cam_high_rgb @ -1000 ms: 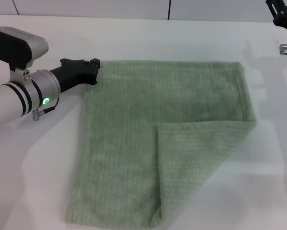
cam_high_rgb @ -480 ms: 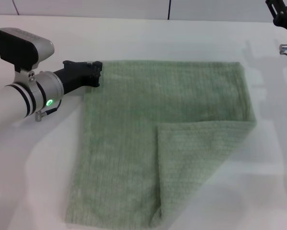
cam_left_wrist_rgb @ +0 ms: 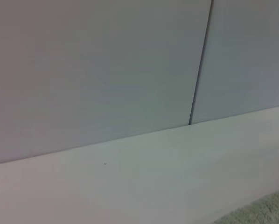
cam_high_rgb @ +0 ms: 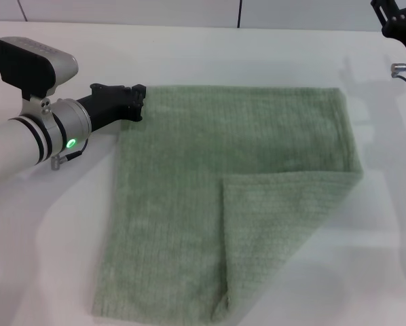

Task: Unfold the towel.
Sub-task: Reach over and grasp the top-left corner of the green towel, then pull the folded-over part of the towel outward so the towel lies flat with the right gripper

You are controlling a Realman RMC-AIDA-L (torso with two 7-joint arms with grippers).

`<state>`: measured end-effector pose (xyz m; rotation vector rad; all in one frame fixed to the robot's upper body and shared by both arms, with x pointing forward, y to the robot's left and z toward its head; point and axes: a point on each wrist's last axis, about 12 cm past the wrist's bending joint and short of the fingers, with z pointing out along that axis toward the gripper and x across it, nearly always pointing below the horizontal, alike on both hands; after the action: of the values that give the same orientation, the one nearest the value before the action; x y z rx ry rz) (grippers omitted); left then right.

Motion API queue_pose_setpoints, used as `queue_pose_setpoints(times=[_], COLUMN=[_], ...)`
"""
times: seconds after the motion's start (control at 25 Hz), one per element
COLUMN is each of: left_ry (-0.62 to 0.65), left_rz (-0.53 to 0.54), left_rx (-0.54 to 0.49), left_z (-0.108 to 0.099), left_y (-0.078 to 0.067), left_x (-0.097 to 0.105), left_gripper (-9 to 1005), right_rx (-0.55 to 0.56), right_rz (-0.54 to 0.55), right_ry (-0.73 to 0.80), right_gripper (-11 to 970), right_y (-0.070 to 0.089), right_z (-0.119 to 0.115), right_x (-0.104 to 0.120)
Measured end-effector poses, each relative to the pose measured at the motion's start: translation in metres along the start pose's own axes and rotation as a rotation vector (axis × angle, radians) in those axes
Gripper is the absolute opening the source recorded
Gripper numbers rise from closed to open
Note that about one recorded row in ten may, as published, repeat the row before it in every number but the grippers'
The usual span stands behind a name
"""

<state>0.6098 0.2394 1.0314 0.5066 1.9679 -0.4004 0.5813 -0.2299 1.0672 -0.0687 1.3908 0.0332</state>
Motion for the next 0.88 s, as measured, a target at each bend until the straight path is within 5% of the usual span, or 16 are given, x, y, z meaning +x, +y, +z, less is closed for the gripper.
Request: queue_pose_setpoints(times=[0.88], left_ry=[-0.002], left_rz=[0.000], left_rx=[0.002], left_z=[0.0001], left_y=[-0.0005], left_x=[-0.0001], left_gripper=[-1], right_rx=[0.000], right_rz=[0.004], right_ry=[-0.005], right_gripper=[824], right_y=[0.0006], right_z=[0.0001], right_x=[-0.0009])
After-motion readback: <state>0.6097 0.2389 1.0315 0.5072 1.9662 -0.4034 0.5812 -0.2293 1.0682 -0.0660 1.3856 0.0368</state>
